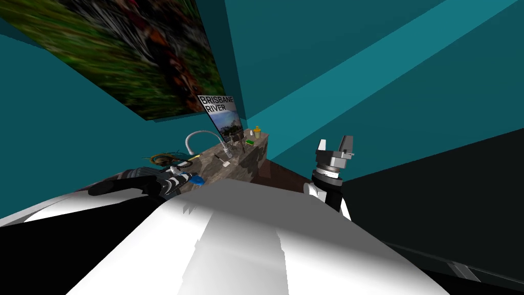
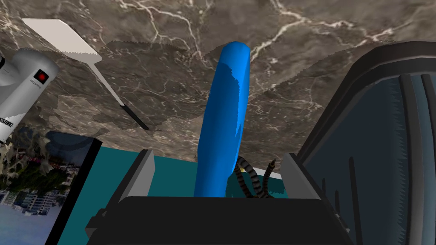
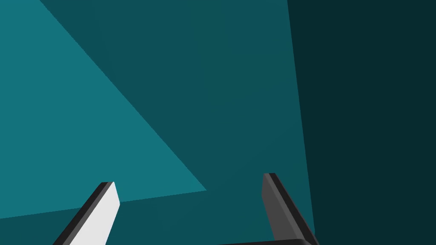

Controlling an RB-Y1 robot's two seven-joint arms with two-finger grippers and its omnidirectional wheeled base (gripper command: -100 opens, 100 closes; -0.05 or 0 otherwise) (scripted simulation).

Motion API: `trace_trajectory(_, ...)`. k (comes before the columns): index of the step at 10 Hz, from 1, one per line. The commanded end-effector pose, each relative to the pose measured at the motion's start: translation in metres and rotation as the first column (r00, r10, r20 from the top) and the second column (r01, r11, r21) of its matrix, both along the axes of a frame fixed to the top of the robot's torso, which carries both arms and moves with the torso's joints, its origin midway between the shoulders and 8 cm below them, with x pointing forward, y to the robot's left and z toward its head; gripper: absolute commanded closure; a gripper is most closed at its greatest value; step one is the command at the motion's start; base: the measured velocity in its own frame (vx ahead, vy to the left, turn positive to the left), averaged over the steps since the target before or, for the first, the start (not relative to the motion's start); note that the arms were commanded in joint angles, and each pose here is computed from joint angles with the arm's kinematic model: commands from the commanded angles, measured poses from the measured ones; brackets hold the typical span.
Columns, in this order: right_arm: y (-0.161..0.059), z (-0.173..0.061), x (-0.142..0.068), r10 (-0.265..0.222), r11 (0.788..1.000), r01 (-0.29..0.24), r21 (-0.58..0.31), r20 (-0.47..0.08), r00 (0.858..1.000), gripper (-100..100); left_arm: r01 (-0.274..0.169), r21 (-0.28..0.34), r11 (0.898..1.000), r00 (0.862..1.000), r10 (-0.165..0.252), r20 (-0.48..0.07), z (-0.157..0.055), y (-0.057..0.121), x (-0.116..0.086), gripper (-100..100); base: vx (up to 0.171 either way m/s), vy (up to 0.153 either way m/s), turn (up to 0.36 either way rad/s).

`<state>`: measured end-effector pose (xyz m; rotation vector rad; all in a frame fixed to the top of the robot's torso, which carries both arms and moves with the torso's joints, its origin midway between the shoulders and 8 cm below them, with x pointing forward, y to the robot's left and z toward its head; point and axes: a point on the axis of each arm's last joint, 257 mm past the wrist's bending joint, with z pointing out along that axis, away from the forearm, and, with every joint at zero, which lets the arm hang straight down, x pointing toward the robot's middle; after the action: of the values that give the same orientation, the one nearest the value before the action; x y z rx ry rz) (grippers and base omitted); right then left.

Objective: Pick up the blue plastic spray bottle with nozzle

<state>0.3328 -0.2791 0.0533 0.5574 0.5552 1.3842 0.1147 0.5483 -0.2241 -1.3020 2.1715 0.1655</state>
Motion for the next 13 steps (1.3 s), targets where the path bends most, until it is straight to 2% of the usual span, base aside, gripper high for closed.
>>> trace_trajectory(1,0.0,0.0,0.0,0.0,1.0,0.0,0.0,0.0,1.0,0,-0.003,-0.011,1.0,1.0,0.003,0.014,-0.001,0.005,-0.005,-100,0.072,-0.02,0.12)
trace_trajectory(3,0.0,0.0,0.0,0.0,1.0,0.0,0.0,0.0,1.0,0,0.032,0.007,0.999,0.999,-0.032,-0.003,-0.001,0.005,-0.005,-100,0.058,-0.016,0.023)
trace_trajectory(4,0.0,0.0,0.0,0.0,1.0,0.0,0.0,0.0,1.0,0,0.022,-0.003,1.0,1.0,-0.022,0.014,-0.002,0.009,-0.01,-100,0.063,-0.006,0.116)
trace_trajectory(5,0.0,0.0,0.0,0.0,1.0,0.0,0.0,0.0,1.0,0,0.044,0.009,0.999,0.999,-0.044,0.003,-0.002,0.009,-0.01,-100,0.067,-0.027,0.062)
trace_trajectory(6,0.0,0.0,0.0,0.0,1.0,0.0,0.0,0.0,1.0,0,0.026,-0.002,1.0,0.999,-0.026,0.025,-0.003,0.014,-0.015,-100,0.083,-0.036,0.101)
trace_trajectory(8,0.0,0.0,0.0,0.0,1.0,0.0,0.0,0.0,1.0,0,0.061,0.016,0.998,0.998,-0.061,0.008,-0.003,0.014,-0.015,-100,0.048,-0.024,0.029)
trace_trajectory(9,0.0,0.0,0.0,0.0,1.0,0.0,0.0,0.0,1.0,0,0.047,0.012,0.999,0.999,-0.047,0.028,-0.002,0.02,-0.021,-100,0.058,-0.025,0.089)
trace_trajectory(10,0.0,0.0,0.0,0.0,1.0,0.0,0.0,0.0,1.0,0,0.067,0.023,0.997,0.998,-0.068,0.017,-0.002,0.02,-0.021,-100,0.063,-0.019,0.087)
trace_trajectory(11,0.0,0.0,0.0,0.0,1.0,0.0,0.0,0.0,1.0,0,0.046,0.018,0.999,0.998,-0.047,0.041,-0.001,0.026,-0.027,-100,0.082,-0.017,0.083)
trace_trajectory(13,0.0,0.0,0.0,0.0,1.0,0.0,0.0,0.0,1.0,0,0.082,0.038,0.996,0.996,-0.082,0.022,-0.001,0.026,-0.027,-100,0.05,-0.02,0.037)
